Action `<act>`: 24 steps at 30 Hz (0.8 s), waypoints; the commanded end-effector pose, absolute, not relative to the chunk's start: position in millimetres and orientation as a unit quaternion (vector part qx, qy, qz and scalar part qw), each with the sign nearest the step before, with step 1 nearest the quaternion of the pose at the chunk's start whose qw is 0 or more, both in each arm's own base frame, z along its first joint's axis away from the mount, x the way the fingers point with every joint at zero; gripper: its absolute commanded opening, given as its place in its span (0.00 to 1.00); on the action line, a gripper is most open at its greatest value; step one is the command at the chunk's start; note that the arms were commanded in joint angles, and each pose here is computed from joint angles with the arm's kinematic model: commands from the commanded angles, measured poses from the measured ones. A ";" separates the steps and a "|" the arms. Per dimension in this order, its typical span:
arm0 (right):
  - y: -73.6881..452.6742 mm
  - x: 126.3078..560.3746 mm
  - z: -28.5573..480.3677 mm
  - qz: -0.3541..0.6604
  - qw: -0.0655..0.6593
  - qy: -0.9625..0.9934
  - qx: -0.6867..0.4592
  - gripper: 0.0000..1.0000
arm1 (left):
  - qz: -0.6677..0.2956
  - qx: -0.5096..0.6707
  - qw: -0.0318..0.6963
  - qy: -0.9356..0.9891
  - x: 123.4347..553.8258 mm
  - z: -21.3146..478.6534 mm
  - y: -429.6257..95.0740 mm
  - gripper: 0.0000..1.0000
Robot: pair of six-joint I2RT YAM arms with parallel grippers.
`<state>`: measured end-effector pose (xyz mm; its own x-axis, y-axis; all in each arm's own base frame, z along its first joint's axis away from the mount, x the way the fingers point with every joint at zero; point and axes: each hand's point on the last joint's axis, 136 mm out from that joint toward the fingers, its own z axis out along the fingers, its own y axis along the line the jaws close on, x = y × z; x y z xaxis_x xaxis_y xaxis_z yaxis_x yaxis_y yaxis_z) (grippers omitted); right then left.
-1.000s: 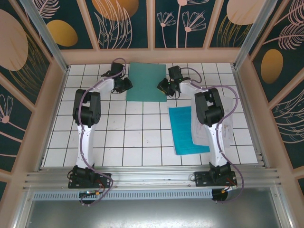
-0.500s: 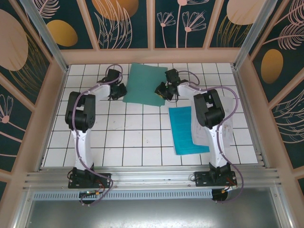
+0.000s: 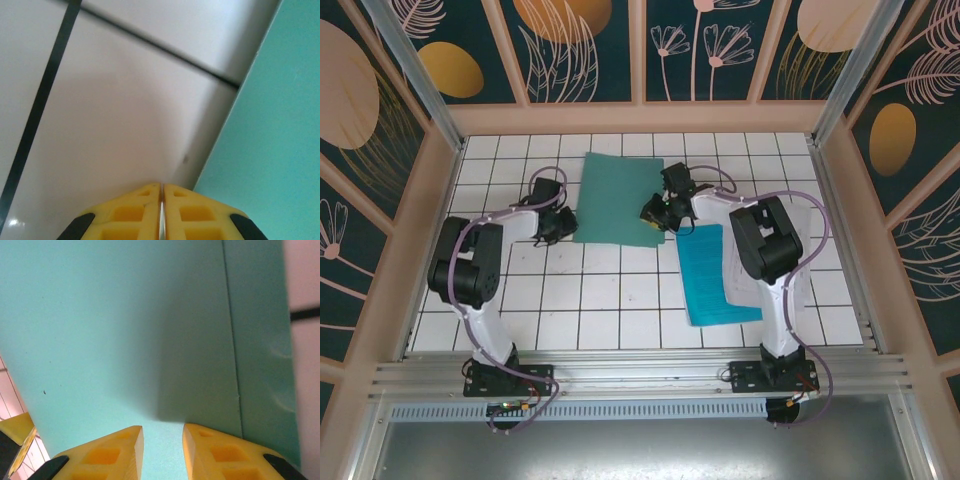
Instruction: Put the files into the folder
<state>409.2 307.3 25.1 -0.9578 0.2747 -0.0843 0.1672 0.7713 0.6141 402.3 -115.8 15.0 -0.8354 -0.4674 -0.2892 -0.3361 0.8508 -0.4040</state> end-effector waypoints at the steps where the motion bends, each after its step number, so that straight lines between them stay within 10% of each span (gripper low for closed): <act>1: 316.9 336.1 -6.1 0.284 -0.008 0.955 0.086 0.30 | -0.207 -0.205 0.145 0.946 357.6 13.6 -139.9 0.13; 13: 321.4 293.2 35.0 0.292 0.005 0.955 0.050 0.32 | -0.177 -0.214 0.175 0.945 310.2 51.6 -120.0 0.17; 24: 301.0 315.4 52.6 0.258 0.070 0.962 0.052 0.38 | -0.230 -0.183 0.168 0.941 312.4 91.3 -177.2 0.47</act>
<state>316.4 313.9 59.6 -0.9855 0.1393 -0.0970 0.0621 0.8278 0.5576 328.4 -157.5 87.6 -0.8525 -0.4365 -0.2875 -0.2661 0.8359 -0.4800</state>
